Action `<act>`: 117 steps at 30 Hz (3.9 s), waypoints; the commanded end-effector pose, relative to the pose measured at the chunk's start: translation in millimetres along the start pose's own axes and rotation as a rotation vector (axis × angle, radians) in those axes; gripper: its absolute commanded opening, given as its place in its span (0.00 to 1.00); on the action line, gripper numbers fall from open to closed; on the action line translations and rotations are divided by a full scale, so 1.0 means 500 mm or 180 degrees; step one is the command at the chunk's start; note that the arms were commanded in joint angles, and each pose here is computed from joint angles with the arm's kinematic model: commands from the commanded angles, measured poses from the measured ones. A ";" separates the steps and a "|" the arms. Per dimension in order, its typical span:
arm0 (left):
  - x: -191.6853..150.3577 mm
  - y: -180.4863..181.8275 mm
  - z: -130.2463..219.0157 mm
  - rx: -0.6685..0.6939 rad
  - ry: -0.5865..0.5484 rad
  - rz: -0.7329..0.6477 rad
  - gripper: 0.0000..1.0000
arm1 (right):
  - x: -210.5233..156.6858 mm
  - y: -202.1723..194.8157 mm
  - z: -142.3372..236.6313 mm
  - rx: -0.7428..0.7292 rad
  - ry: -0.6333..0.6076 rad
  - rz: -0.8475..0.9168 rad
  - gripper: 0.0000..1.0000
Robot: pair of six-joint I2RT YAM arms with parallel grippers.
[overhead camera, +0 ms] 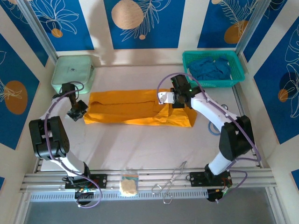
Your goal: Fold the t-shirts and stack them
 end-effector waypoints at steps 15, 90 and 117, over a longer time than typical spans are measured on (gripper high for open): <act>0.019 -0.021 -0.025 0.0055 0.0087 -0.0177 0.00 | -0.004 -0.080 0.016 -0.0211 -0.0218 -0.0089 0.00; -0.052 -0.023 0.122 -0.0192 0.0068 -0.0675 0.99 | 0.036 0.016 -0.223 0.1527 -0.0024 -0.5802 0.60; -0.047 -0.023 0.082 -0.0083 0.0106 -0.0709 0.99 | 0.137 -0.129 -0.293 0.1836 -0.0596 -0.5843 0.50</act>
Point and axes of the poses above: each hand's point on the last joint's axis, 136 mm out from that joint toward the fingers, its own z axis back along the fingers, its own y axis along the line the jaws close on, x = y × z, the point moved 3 cm from there along z, back along the fingers, and after that the axes turned 9 degrees about z, right-handed, at the moved point
